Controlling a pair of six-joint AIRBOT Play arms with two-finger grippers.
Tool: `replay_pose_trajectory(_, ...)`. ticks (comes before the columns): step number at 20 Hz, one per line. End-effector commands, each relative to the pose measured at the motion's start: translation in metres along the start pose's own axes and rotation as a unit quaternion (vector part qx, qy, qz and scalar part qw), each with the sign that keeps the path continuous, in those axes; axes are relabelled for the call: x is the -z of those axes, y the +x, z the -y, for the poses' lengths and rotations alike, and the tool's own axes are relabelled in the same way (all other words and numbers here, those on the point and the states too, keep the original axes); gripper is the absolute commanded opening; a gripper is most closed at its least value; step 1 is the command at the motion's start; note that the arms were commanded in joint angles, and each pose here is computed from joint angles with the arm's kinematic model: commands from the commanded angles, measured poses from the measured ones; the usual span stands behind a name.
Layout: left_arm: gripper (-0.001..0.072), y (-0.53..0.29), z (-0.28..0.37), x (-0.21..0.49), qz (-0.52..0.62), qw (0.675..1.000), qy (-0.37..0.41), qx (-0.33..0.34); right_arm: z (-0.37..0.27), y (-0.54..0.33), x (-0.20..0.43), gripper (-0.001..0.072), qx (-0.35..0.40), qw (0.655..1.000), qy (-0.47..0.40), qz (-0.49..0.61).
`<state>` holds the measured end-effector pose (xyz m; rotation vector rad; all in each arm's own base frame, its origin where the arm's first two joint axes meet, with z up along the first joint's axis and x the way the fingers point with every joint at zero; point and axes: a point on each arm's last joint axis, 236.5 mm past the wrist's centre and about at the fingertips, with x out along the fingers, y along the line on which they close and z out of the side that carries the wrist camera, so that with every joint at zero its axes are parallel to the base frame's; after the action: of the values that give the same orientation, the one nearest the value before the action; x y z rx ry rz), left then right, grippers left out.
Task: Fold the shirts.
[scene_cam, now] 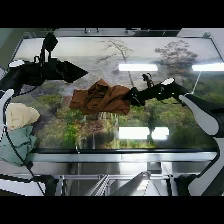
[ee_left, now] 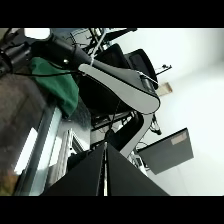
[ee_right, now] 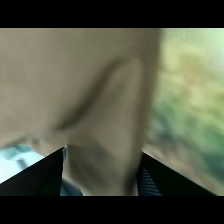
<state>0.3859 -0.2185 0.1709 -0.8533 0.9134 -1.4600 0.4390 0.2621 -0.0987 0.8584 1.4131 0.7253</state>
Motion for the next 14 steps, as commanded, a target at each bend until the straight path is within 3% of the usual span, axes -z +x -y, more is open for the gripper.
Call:
replay_pose_trajectory(1,0.0004,0.000,0.002,0.002,-0.004,1.000,0.007,0.004,-0.022,0.026,-0.003,0.0444,-0.054,0.998,0.022,0.008)
replay_pose_trajectory(2,0.0003,0.000,0.002,0.002,-0.004,1.000,0.007,0.004,-0.032,0.027,-0.002,0.0132,-0.073,0.997,0.015,0.009)
replay_pose_trajectory(3,0.0003,0.000,0.002,0.002,-0.004,1.000,0.007,0.004,-0.047,0.025,-0.001,0.0024,-0.101,0.995,0.010,0.006)
replay_pose_trajectory(5,0.0003,0.000,0.003,0.003,-0.007,1.000,0.007,0.006,-0.076,0.006,0.013,0.0023,-0.139,0.990,-0.016,-0.025)
replay_pose_trajectory(7,0.0004,0.000,0.006,0.006,-0.013,1.000,0.007,0.012,-0.087,-0.033,0.034,0.0022,-0.112,0.991,-0.038,-0.064)
replay_pose_trajectory(8,0.0003,0.000,0.007,0.007,-0.015,1.000,0.007,0.014,-0.084,-0.059,0.042,0.0023,-0.067,0.994,-0.045,-0.075)
replay_pose_trajectory(10,0.0003,-0.001,0.007,0.008,-0.017,1.000,0.007,0.015,-0.057,-0.143,0.050,0.0022,0.101,0.992,-0.046,-0.064)
replay_pose_trajectory(12,0.0003,0.000,0.007,0.008,-0.017,1.000,0.009,0.015,-0.023,-0.279,0.026,0.0022,0.319,0.946,-0.015,0.063)
replay_pose_trajectory(13,0.0004,0.000,0.007,0.008,-0.018,1.000,0.010,0.015,-0.025,-0.347,0.017,0.0022,0.380,0.913,0.008,0.149)
replay_pose_trajectory(14,0.0004,0.001,0.007,0.009,-0.018,1.000,0.010,0.016,-0.042,-0.399,0.013,0.0022,0.387,0.895,0.005,0.221)
